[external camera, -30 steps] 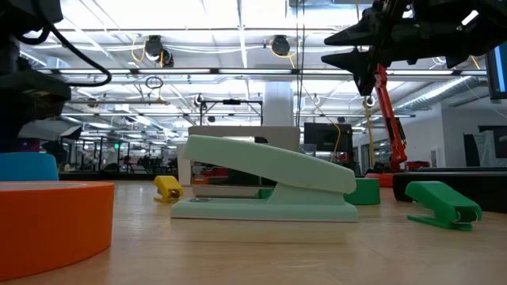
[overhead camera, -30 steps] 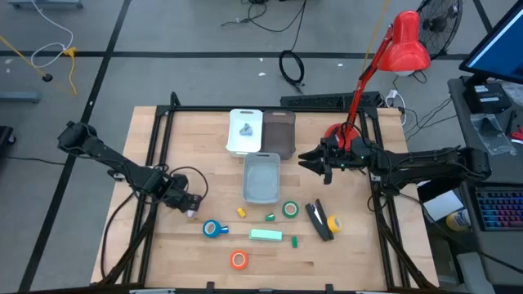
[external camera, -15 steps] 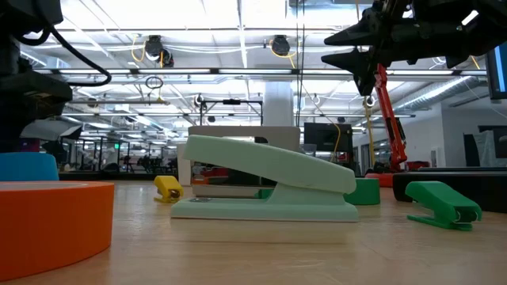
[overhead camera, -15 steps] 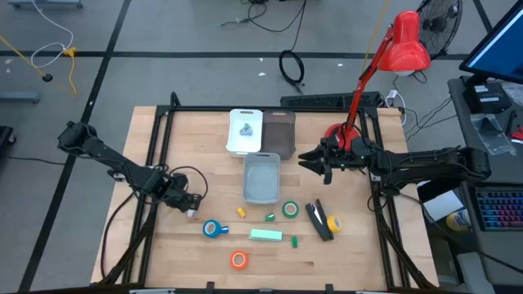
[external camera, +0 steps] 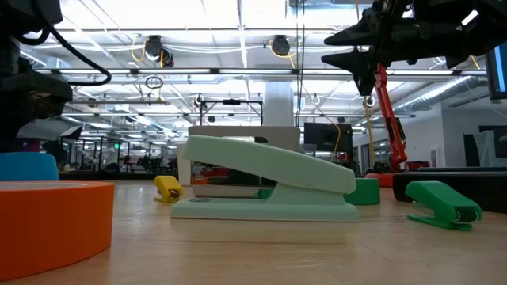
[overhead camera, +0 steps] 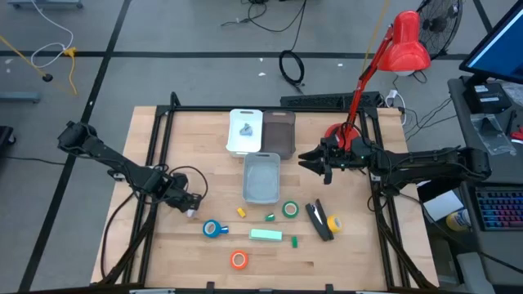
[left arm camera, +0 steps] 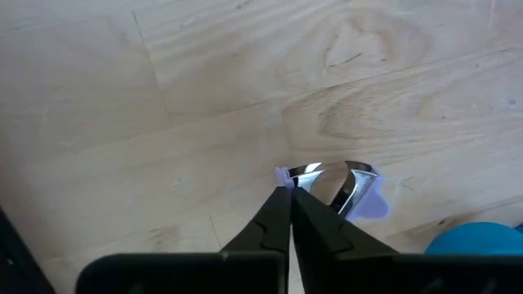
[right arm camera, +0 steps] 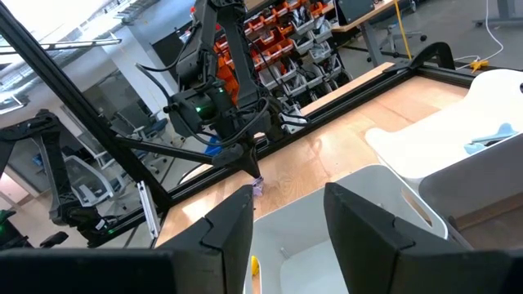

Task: Pick and place Stapler, Stapler remover, tape
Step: Put the violet staple remover into the white bin

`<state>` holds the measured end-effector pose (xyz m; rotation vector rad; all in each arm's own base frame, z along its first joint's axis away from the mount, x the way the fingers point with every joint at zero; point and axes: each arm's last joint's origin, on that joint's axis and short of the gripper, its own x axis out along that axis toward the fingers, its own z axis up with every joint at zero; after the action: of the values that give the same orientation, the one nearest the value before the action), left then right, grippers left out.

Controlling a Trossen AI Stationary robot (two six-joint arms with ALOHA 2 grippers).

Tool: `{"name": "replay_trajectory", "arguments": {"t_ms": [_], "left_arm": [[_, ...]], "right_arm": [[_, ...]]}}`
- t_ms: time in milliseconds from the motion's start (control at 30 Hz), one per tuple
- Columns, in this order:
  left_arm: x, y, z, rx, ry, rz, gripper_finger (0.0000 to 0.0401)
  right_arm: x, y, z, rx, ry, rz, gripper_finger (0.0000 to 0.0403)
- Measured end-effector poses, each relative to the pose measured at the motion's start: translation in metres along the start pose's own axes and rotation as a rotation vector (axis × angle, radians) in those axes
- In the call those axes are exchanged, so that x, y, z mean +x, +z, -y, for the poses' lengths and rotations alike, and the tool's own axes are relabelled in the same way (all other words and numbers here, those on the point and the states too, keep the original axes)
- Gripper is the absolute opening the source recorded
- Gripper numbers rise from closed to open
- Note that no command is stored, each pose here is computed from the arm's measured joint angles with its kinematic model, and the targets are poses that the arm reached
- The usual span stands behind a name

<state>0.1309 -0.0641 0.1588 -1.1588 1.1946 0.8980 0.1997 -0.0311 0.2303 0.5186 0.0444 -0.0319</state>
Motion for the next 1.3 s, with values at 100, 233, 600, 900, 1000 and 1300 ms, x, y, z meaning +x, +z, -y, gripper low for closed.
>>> {"name": "replay_trajectory", "arguments": {"t_ms": [100,233,600,900,1000,1300], "left_arm": [[0.0,0.0,0.0,0.0,0.002,0.009,0.0004],[-0.001,0.001,0.0,0.0,-0.008,0.024,0.0003],[-0.056,0.007,0.015,-0.009,-0.263,0.235,0.0001],[-0.115,0.037,0.043,0.119,-0.35,0.535,0.0001],[-0.129,0.056,0.054,0.181,-0.299,0.593,0.0],[-0.142,0.125,0.082,0.346,-0.136,0.56,0.0]], "right_arm": [[0.0,0.0,0.0,0.0,0.0,0.0,0.0146],[0.0,0.0,0.0,-0.001,0.0,0.0,0.0146],[0.0,0.0,0.0,-0.002,0.0,0.0,0.0146],[0.0,0.0,0.0,-0.046,0.0,-0.001,0.0146],[0.0,0.0,0.0,-0.064,0.0,-0.001,0.0146],[-0.003,0.003,0.005,-0.111,-0.032,0.003,0.0146]]}}
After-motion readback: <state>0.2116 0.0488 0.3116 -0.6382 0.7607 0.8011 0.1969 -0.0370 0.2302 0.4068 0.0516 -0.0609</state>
